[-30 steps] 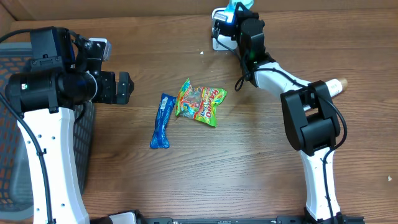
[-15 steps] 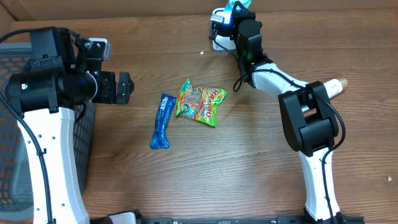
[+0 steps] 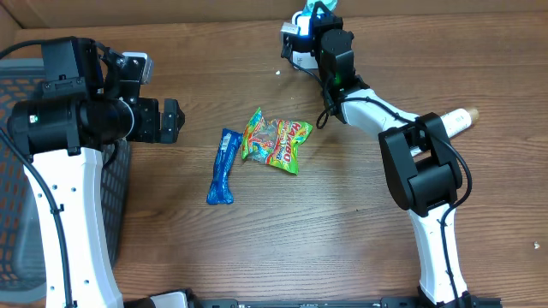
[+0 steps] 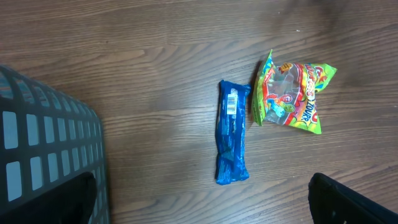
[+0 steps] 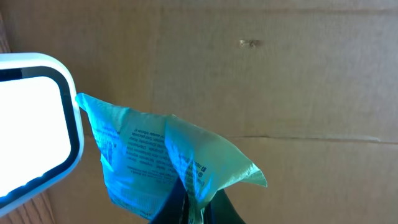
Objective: Scan the item barcode
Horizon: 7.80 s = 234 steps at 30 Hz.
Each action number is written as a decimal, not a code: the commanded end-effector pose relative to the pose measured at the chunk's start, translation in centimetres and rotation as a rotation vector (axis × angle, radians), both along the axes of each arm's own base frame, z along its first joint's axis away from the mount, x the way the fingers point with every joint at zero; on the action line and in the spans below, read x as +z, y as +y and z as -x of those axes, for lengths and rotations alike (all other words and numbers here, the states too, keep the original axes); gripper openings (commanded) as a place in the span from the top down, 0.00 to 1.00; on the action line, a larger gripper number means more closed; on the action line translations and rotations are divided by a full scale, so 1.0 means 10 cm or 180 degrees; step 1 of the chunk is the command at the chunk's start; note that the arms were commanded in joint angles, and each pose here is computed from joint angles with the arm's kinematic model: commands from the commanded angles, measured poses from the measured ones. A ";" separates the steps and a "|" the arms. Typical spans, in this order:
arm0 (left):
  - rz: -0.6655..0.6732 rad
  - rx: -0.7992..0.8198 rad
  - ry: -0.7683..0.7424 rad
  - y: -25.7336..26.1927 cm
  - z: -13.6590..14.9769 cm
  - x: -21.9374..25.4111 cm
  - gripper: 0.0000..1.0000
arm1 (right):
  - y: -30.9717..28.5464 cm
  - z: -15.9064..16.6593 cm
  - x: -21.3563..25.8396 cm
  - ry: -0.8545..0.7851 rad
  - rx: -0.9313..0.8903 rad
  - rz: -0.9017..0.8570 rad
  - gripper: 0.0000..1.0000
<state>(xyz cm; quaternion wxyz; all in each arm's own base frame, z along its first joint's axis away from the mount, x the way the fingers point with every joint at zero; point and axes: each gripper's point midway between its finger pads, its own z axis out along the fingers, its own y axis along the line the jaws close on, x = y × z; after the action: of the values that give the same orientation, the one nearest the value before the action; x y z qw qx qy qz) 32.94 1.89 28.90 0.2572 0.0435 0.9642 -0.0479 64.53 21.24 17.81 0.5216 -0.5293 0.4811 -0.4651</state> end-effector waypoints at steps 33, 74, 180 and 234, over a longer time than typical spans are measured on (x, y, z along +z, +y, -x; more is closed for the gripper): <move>0.0014 -0.0024 -0.0023 -0.01 -0.01 0.02 0.00 | -0.79 2.28 1.08 0.3255 -0.1049 -0.4010 0.96; 0.0014 -0.0024 -0.0021 -0.01 -0.01 0.02 0.00 | -2.16 2.25 0.02 0.3470 -0.1997 -0.5623 0.00; 0.0015 -0.0022 -0.0015 -0.01 -0.02 0.01 0.00 | 0.59 3.10 0.28 0.6474 -0.2839 -0.5150 0.96; 0.0015 -0.0024 -0.0015 -0.01 -0.02 0.01 0.00 | 0.37 3.84 0.13 0.7096 -0.0161 -0.2887 0.96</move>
<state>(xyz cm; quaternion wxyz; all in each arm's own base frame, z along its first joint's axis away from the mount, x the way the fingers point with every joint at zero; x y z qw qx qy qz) 32.90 1.89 28.87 0.2559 0.0432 0.9645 -0.0483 26.23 24.38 18.31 -0.1078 -0.3095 0.8484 0.4157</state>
